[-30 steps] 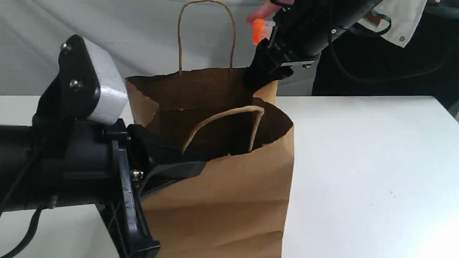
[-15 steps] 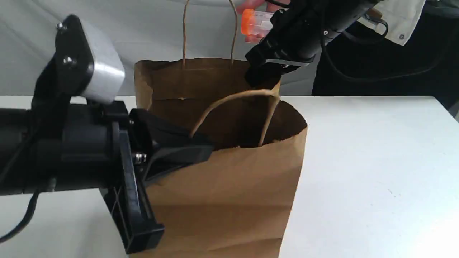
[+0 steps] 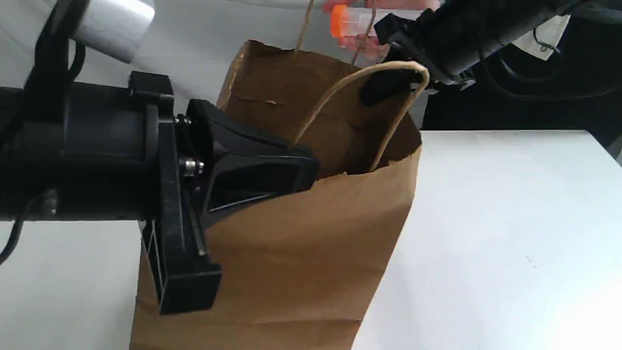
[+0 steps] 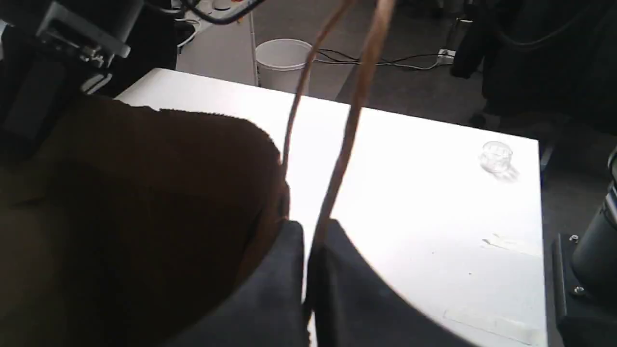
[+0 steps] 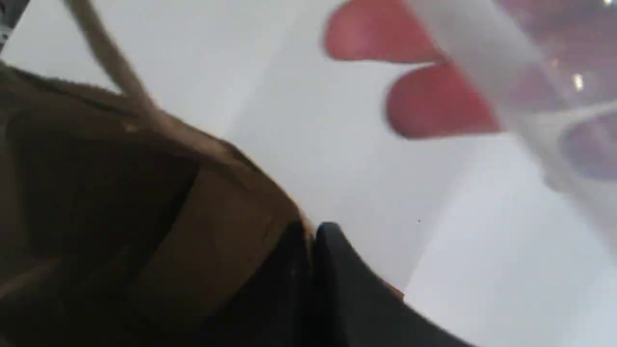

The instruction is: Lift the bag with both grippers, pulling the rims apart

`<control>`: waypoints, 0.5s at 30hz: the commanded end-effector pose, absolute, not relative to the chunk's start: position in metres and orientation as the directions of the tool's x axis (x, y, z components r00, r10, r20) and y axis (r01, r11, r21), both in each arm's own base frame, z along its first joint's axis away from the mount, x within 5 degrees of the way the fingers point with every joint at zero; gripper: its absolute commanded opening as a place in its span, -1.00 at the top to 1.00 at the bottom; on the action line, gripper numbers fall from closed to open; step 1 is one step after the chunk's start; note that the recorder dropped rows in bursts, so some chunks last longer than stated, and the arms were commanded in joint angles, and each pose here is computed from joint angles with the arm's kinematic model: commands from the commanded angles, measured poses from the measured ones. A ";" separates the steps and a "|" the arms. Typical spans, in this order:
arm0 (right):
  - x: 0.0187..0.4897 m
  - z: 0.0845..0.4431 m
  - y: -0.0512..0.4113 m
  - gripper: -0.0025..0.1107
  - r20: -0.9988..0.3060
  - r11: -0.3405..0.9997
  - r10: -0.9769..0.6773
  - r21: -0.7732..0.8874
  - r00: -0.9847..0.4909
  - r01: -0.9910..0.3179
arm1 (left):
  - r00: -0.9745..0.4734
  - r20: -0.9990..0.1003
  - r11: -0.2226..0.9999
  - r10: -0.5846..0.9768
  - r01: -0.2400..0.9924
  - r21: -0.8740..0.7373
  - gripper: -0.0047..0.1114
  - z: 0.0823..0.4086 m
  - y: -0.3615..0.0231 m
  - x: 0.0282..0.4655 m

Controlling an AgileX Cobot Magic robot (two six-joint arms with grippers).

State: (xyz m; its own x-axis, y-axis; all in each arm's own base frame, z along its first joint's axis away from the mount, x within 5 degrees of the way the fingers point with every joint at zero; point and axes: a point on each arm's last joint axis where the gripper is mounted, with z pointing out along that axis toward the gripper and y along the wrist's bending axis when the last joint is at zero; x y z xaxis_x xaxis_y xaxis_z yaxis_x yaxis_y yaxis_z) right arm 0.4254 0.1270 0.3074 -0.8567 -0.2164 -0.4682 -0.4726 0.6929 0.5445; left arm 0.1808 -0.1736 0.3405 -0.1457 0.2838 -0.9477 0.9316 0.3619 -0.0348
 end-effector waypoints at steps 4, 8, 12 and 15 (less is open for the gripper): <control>0.440 0.275 0.128 0.96 -0.370 0.701 -0.160 0.610 -0.915 -0.369 | -0.210 -0.951 0.376 0.225 0.920 -0.114 0.92 0.345 -0.176 0.180; 0.444 0.262 0.132 0.96 -0.332 0.681 -0.134 0.654 -0.934 -0.330 | -0.236 -0.959 0.487 0.160 0.864 -0.131 0.92 0.348 -0.172 0.191; 0.448 0.253 0.135 0.96 -0.306 0.658 -0.116 0.689 -0.945 -0.303 | -0.258 -0.958 0.533 0.125 0.832 -0.154 0.92 0.353 -0.168 0.206; 0.450 0.245 0.135 0.96 -0.286 0.658 -0.112 0.697 -0.952 -0.286 | -0.327 -0.940 0.510 0.094 0.827 -0.237 0.92 0.356 -0.162 0.226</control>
